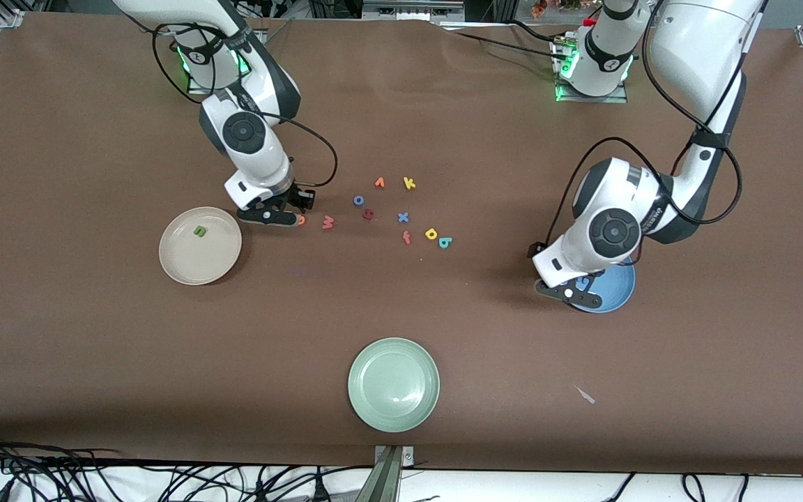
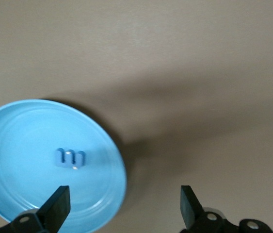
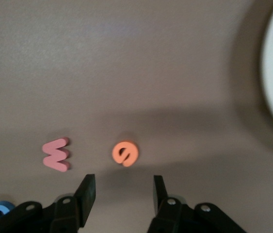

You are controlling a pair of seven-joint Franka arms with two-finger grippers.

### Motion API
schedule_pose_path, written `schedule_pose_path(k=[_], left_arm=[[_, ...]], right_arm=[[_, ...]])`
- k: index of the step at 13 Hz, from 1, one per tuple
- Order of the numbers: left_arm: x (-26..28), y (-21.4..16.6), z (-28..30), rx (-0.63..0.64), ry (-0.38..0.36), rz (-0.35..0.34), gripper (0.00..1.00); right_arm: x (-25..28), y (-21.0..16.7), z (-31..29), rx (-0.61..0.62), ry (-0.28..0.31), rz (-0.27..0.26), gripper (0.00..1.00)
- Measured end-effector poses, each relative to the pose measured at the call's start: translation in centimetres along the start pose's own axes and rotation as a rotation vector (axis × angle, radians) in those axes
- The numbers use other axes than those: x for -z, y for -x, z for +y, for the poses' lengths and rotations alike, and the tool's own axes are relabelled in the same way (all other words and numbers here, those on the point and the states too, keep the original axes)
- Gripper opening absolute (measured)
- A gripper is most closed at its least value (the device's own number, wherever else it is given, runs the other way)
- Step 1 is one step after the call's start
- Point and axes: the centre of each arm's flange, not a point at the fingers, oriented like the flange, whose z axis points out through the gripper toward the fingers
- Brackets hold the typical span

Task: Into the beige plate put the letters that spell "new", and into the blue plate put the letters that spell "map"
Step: 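Grasp the orange letter with the right gripper while the left gripper withdraws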

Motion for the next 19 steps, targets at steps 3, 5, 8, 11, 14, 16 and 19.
schedule_pose_path(k=[3,5,8,11,14,16,19], left_arm=[[0.0,0.1,0.3,0.017,0.001,-0.002,1.0],[0.0,0.1,0.2,0.018,0.0,-0.006,1.0],[-0.2,0.4,0.2,0.019,-0.004,-0.029,1.0],[-0.2,0.4,0.2,0.02,-0.004,-0.031,1.0],[-0.2,0.4,0.2,0.02,-0.004,-0.032,1.0],[-0.2,0.4,0.2,0.02,-0.004,-0.032,1.0],[-0.2,0.4,0.2,0.02,-0.005,-0.033,1.0]], right_arm=[[-0.5,-0.3,-0.2,-0.009,-0.004,-0.003,0.56],[-0.8,-0.3,-0.2,-0.008,-0.005,-0.003,0.56],[-1.6,-0.7,0.2,-0.012,-0.01,0.003,0.56],[-2.8,-1.0,0.6,-0.015,-0.015,0.006,0.56],[-3.7,-1.0,0.6,-0.015,-0.018,0.0,0.56],[-4.1,-1.0,0.5,-0.015,-0.023,0.001,0.55],[-4.2,-1.0,0.5,-0.013,-0.024,0.003,0.47]])
